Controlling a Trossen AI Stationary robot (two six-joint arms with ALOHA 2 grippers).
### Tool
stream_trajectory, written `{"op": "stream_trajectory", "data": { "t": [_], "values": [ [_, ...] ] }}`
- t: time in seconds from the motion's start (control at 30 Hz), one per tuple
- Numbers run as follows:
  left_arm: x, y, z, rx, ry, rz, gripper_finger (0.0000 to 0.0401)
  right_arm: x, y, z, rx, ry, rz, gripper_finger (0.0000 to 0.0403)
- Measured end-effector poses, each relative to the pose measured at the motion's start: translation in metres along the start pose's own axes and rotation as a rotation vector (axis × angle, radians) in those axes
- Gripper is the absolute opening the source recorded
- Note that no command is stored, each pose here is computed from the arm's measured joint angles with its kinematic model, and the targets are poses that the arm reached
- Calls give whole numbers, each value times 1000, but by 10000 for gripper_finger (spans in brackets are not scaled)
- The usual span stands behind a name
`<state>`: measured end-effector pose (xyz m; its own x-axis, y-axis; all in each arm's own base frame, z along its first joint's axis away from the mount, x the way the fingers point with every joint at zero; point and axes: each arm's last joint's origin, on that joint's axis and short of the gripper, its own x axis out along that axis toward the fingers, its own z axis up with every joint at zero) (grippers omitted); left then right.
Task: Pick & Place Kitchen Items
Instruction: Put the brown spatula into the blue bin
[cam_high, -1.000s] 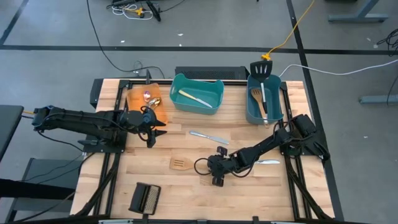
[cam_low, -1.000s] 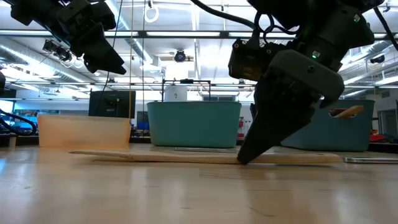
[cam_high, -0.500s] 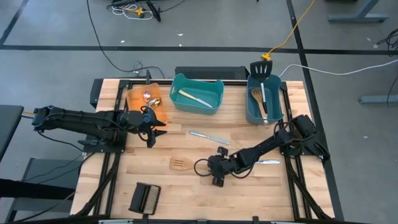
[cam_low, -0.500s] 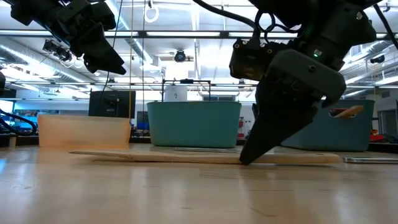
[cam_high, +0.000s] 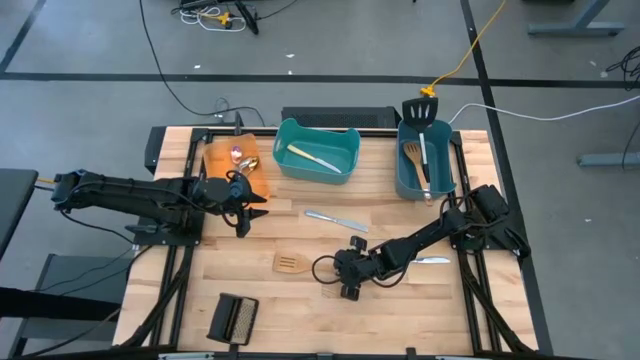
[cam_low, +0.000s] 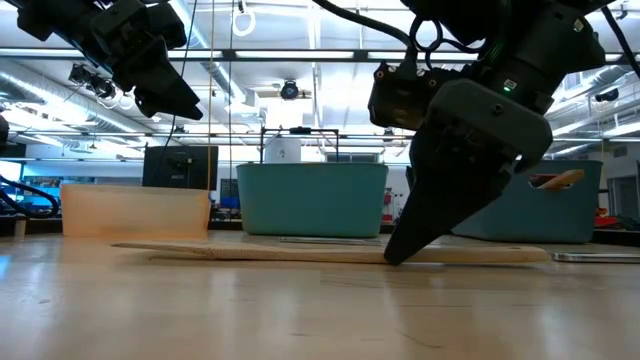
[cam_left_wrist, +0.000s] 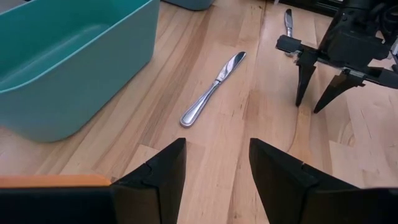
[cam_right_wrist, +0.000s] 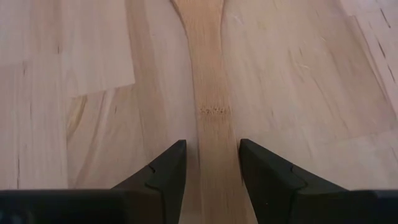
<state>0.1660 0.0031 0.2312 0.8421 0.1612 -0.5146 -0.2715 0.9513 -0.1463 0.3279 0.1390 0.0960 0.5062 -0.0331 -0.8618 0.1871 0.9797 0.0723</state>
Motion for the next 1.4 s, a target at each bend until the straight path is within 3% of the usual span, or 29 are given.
{"op": "stream_trajectory", "data": {
  "t": [1.4],
  "values": [
    [0,0,0,1,1,0,181,-3,11,-12,53,-19,-48,162]
  ]
}}
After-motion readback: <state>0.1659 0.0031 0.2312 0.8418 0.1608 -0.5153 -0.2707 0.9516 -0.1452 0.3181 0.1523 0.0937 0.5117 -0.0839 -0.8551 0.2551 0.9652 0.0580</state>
